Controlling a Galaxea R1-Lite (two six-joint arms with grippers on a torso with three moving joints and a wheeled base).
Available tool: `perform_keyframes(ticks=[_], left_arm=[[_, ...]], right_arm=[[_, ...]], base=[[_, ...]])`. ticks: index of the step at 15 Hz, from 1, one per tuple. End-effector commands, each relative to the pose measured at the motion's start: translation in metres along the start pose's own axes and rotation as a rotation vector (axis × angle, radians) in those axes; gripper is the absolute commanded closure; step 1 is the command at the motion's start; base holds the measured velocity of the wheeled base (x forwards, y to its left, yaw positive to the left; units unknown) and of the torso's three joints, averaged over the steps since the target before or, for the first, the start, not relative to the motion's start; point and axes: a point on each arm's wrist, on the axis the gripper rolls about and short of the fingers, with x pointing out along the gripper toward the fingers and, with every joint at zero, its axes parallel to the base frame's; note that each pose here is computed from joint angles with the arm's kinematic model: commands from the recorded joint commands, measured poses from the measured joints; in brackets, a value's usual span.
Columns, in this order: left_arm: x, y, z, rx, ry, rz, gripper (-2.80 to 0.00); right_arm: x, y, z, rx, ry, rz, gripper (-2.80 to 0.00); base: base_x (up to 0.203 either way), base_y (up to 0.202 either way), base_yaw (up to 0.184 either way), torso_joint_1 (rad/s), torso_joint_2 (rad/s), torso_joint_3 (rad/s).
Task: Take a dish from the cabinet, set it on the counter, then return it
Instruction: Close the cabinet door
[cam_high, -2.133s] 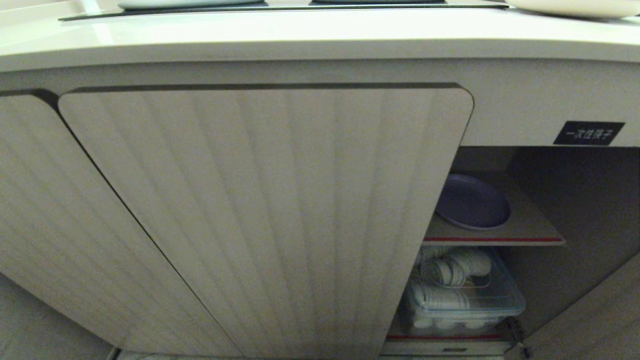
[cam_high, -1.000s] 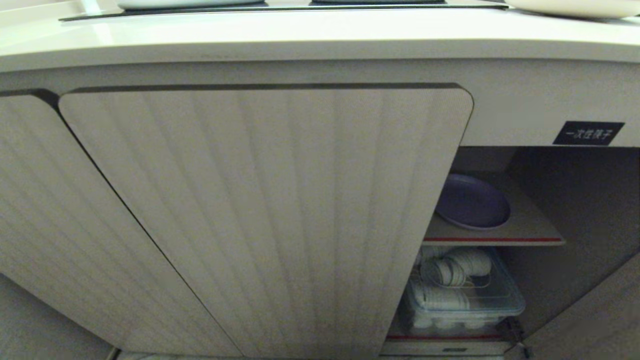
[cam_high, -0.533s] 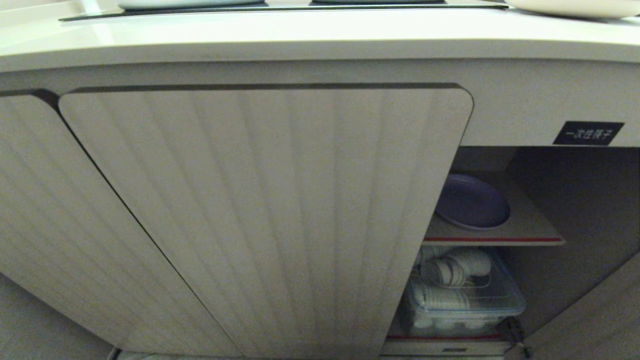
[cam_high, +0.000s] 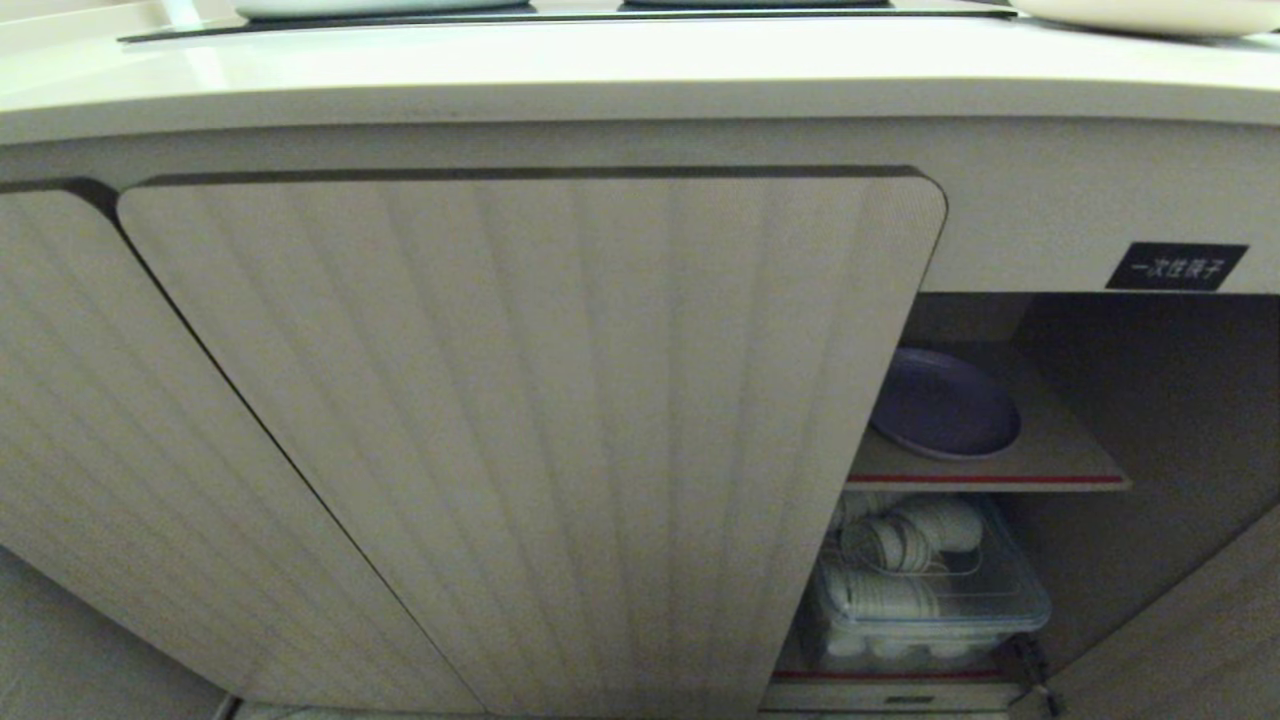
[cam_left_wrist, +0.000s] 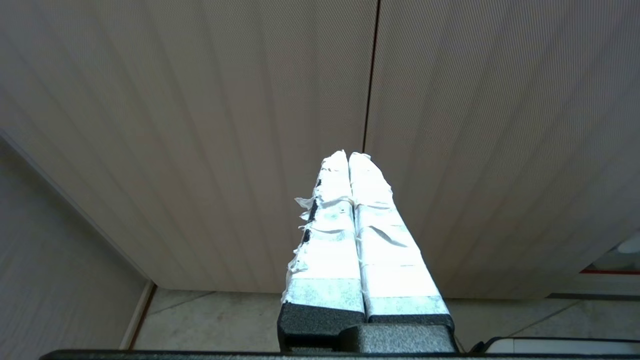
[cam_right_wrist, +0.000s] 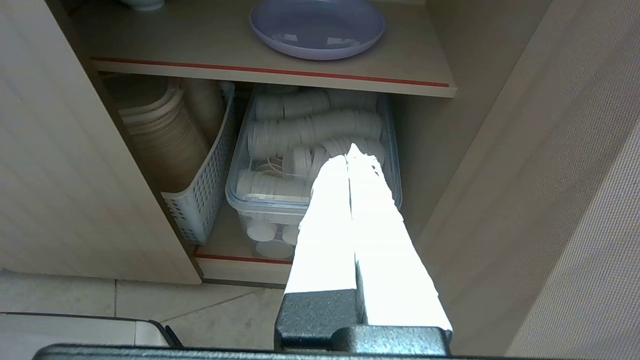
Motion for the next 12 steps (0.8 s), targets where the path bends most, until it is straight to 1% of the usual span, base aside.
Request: perform_keyframes(ticks=[1,12], left_arm=[[0.0000,0.0000,0.0000,0.000,0.000,0.001,0.00],[0.0000,0.0000,0.0000,0.000,0.000,0.000,0.00]], right_arm=[[0.0002,0.0000,0.0000,0.000,0.002,0.000,0.00],[0.0001,0.0000,0.0000,0.000,0.001,0.000,0.00]], base=[[0.000,0.000,0.000,0.000,0.00,0.000],[0.000,0.000,0.000,0.000,0.00,0.000]])
